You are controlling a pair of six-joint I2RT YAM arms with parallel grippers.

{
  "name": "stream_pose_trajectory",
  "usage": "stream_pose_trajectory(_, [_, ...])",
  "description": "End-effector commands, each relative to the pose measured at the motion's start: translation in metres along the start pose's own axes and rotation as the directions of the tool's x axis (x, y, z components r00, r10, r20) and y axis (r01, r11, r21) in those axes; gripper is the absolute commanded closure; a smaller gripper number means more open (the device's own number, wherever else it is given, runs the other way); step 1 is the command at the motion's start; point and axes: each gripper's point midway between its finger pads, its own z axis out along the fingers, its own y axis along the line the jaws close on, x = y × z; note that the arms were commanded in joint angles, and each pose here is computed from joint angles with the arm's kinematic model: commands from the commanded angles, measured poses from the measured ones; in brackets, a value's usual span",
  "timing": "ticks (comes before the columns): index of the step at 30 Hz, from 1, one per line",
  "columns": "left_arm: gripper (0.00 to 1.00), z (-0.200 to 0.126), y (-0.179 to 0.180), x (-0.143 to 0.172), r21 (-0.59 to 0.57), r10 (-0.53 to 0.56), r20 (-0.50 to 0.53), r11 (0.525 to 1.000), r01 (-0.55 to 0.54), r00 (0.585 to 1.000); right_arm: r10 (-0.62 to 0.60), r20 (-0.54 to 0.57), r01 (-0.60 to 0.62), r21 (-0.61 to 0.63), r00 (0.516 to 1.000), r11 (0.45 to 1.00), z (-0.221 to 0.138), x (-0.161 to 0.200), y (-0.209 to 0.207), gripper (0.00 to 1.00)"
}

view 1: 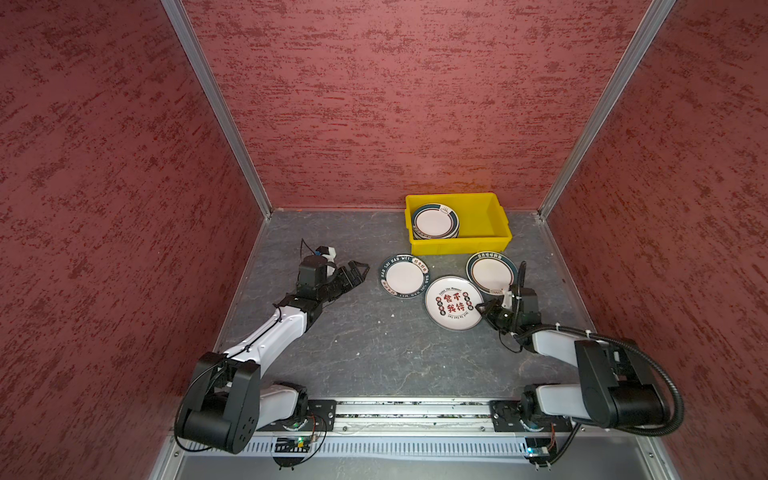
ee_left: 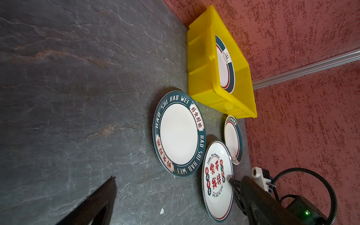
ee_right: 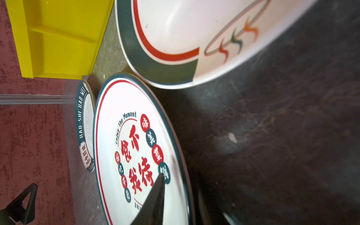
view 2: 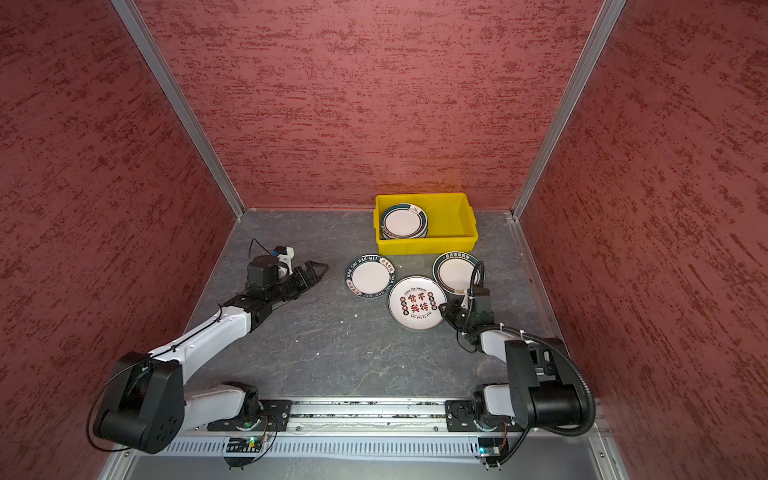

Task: Place the plates into the plastic bin on the countertop
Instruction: Pick up the plate from the center of the table.

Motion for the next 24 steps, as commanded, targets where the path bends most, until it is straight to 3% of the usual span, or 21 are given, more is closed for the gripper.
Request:
stream_pose_trajectory(1, [0.01,0.003,-0.001,-0.002,0.018,0.001,0.006,1.000,-0.001,1.000,0.017,-0.014,-0.017,0.047,1.000,0.999,0.001,0.007,-0.015,0.78])
stream_pose_trajectory(20, [0.01,0.018,0.005,0.002,0.029,-0.024,-0.023,0.999,0.024,0.999,0.031,-0.019,-0.031,0.014,0.999,0.999,-0.002,0.007,-0.006,1.00])
stream_pose_trajectory(24, [0.01,0.018,0.004,0.001,0.032,-0.022,-0.022,0.999,0.023,1.000,0.039,-0.018,-0.039,0.032,0.999,0.999,-0.006,0.007,-0.008,1.00])
